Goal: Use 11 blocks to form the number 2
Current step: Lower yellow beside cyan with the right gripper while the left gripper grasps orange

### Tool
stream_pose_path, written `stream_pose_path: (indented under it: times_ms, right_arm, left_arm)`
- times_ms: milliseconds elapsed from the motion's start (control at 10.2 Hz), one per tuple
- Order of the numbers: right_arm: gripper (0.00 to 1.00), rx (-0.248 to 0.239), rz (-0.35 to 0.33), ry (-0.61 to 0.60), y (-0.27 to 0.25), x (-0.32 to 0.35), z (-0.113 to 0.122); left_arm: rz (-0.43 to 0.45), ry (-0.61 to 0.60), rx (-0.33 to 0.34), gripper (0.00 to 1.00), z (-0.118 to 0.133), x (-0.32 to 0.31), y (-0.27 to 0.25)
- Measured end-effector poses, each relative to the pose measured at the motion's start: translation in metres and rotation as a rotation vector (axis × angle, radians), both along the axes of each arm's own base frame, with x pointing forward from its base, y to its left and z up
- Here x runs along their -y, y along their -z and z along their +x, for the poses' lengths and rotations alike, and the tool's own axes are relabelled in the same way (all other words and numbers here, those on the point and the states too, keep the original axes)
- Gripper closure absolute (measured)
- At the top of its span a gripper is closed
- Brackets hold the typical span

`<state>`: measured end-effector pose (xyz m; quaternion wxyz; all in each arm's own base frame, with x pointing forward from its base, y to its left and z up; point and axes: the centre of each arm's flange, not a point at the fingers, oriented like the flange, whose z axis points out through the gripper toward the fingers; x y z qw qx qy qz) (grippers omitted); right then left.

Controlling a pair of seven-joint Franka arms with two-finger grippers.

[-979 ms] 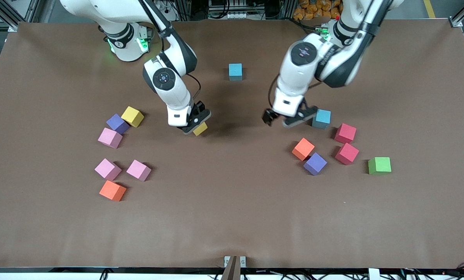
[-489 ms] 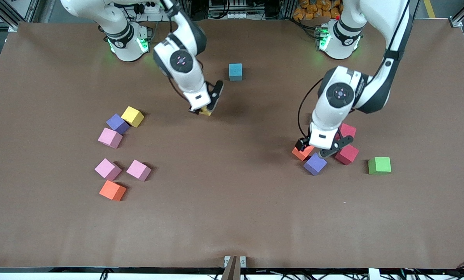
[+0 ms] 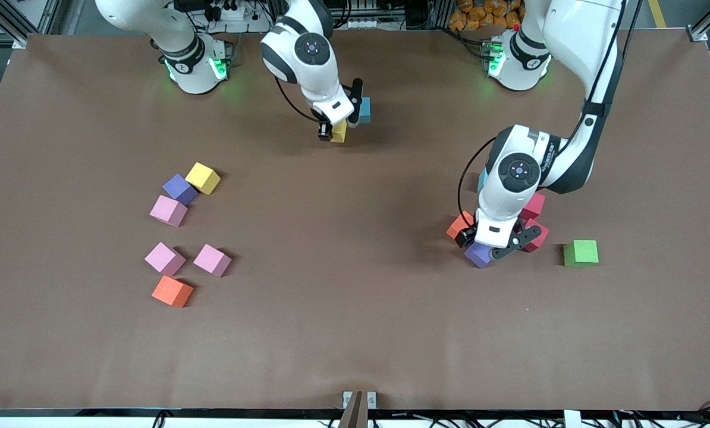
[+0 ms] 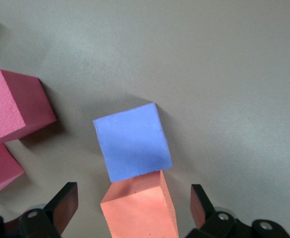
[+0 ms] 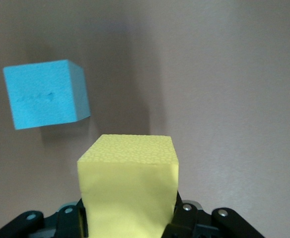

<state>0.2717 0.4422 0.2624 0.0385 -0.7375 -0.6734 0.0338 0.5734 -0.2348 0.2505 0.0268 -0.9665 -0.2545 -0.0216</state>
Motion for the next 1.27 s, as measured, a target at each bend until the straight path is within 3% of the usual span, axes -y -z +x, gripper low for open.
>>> stream_pose_path:
  times_ms: [685, 1272]
  right_arm:
    - [0.43, 0.031, 0.012, -0.055, 0.028, -0.001, -0.066]
    - [0.43, 0.035, 0.01, -0.035, 0.032, -0.003, -0.079]
  left_arm:
    - [-0.025, -0.049, -0.066, 0.0, -0.009, 0.008, 0.032]
    - [-0.075, -0.129, -0.106, 0.0, -0.012, 0.008, 0.044]
